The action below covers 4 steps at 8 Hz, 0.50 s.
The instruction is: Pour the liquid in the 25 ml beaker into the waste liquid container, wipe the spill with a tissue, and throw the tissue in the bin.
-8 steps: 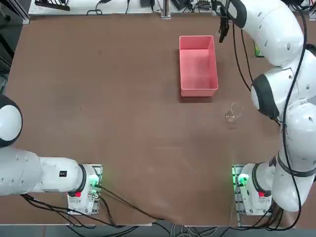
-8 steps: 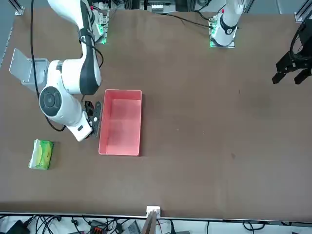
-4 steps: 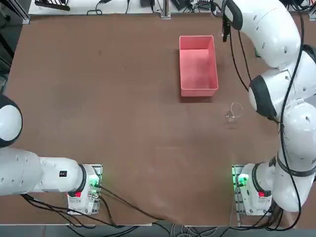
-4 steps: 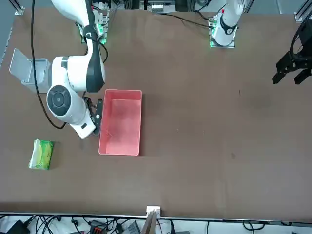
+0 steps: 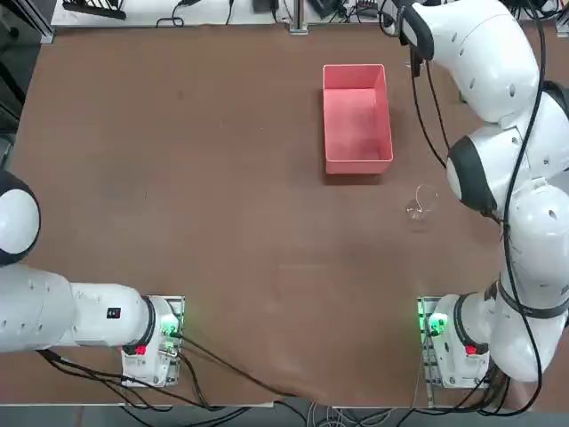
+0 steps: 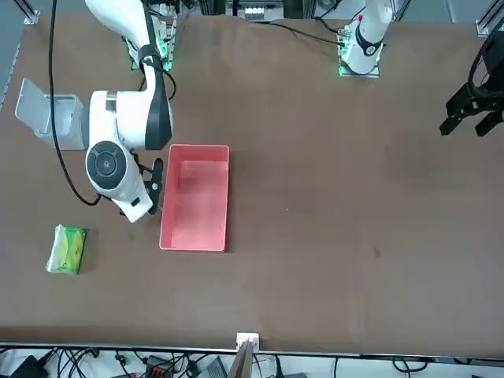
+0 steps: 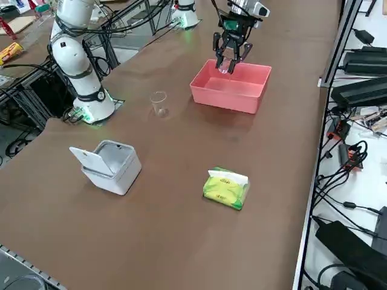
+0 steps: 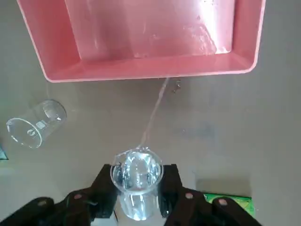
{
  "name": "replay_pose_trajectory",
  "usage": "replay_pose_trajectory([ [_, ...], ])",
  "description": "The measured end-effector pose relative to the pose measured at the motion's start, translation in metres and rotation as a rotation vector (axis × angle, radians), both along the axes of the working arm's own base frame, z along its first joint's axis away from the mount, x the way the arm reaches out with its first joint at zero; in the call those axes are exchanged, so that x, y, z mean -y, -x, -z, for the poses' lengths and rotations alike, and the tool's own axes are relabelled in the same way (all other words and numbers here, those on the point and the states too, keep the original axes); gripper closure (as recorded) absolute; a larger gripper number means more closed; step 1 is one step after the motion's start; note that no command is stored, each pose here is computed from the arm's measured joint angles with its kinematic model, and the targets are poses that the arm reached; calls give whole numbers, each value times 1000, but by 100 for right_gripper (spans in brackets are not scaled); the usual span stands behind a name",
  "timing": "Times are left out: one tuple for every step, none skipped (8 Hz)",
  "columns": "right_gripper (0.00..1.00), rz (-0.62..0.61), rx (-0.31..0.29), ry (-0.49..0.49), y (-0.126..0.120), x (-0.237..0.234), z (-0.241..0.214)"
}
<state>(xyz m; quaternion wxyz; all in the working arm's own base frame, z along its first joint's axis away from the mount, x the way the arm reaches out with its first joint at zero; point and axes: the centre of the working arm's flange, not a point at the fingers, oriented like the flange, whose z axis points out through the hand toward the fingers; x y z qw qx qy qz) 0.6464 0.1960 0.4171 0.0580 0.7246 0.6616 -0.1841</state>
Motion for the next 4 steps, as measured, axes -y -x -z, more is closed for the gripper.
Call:
replay_pose_trajectory([
  [53,0,0,1,0,0,0],
  [53,-3,5,0,-1,-2,-1],
  [53,-8,16,-14,-3,-8,-5],
  [53,-13,28,-34,-5,-16,-8],
])
